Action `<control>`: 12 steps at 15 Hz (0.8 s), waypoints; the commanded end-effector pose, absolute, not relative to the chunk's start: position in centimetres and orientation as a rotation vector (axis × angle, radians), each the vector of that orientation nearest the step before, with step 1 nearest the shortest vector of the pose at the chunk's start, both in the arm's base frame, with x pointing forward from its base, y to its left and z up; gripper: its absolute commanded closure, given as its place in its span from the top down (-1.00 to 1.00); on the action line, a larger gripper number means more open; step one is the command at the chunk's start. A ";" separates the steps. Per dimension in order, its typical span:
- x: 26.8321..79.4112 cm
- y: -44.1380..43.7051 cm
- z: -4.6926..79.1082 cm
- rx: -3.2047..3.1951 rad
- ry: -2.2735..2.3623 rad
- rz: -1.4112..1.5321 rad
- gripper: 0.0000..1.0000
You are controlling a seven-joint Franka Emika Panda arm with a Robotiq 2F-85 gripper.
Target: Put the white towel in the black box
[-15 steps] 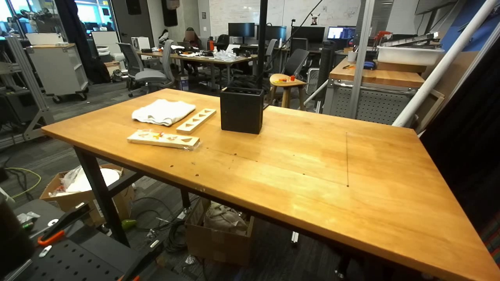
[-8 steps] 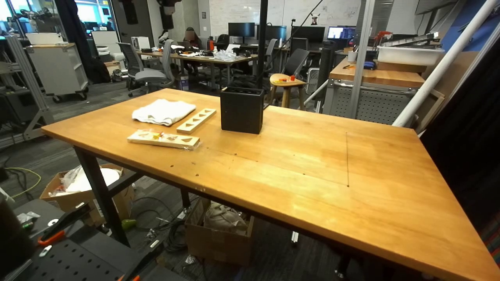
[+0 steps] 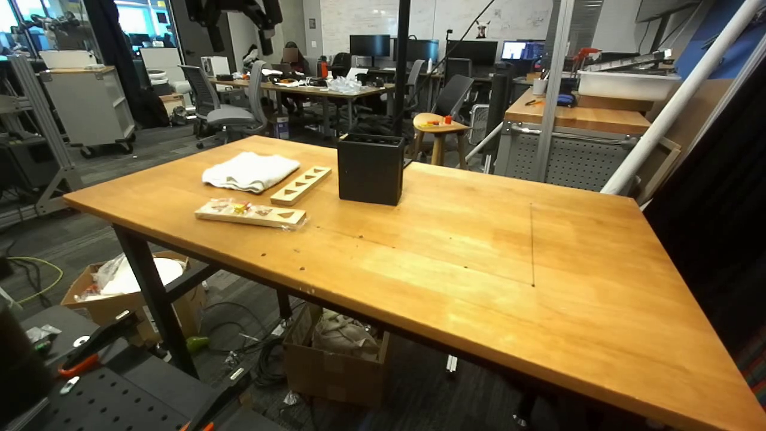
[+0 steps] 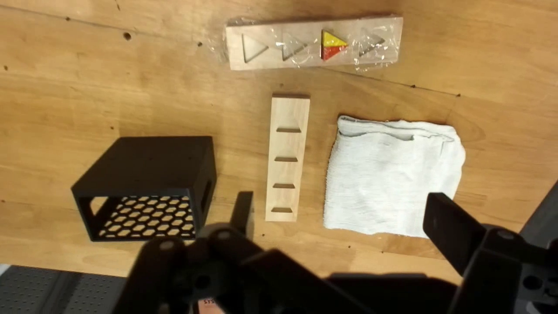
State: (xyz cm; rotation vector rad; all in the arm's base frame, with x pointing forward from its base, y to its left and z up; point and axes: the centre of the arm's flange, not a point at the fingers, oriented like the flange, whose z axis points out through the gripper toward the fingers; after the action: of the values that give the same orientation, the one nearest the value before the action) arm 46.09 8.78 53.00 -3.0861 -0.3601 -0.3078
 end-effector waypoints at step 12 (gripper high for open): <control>58.7 22.9 47.0 -3.049 -0.862 -0.237 1.00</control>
State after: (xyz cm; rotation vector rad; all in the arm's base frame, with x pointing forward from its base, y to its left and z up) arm 55.17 20.78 47.57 -3.0776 -0.7594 -0.2292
